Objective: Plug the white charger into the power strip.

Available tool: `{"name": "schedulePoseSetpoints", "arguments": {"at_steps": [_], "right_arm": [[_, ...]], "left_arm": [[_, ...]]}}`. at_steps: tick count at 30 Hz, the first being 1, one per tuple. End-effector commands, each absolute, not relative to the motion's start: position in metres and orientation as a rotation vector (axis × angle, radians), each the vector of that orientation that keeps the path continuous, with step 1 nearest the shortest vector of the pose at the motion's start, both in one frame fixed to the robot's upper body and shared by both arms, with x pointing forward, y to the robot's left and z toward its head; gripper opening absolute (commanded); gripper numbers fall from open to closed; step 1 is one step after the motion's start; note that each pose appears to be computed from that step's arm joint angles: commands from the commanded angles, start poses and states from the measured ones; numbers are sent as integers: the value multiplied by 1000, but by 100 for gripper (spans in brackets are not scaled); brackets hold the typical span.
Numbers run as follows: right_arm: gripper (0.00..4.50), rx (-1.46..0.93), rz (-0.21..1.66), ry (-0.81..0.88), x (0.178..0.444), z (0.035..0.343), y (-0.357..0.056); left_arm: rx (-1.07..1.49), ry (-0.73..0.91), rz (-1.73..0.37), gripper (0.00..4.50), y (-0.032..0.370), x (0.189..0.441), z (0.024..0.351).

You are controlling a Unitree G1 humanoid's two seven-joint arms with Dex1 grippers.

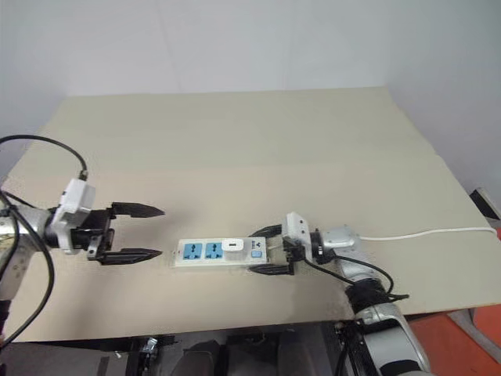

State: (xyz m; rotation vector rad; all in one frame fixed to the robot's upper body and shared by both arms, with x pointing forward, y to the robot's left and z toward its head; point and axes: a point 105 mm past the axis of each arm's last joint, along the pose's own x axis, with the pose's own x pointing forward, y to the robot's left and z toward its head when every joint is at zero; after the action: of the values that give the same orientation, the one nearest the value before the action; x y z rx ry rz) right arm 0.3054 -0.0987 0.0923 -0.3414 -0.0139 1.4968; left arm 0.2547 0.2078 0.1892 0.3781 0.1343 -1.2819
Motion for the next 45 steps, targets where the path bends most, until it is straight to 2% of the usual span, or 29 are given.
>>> {"name": "schedulePoseSetpoints", "arguments": {"at_steps": [1, 11, 21, 45], "right_arm": [[447, -356, 1414, -102, 305, 122, -120], [447, -392, 1237, -64, 300, 143, -176], [447, -407, 1111, -37, 298, 148, -204], [447, -426, 1043, -3, 300, 151, -217]], "left_arm": [[406, 105, -1238, 450, 217, 244, 202], [392, 238, -1090, 450, 259, 225, 192], [371, 279, -990, 450, 281, 208, 190], [326, 232, -987, 450, 264, 208, 184]]}}
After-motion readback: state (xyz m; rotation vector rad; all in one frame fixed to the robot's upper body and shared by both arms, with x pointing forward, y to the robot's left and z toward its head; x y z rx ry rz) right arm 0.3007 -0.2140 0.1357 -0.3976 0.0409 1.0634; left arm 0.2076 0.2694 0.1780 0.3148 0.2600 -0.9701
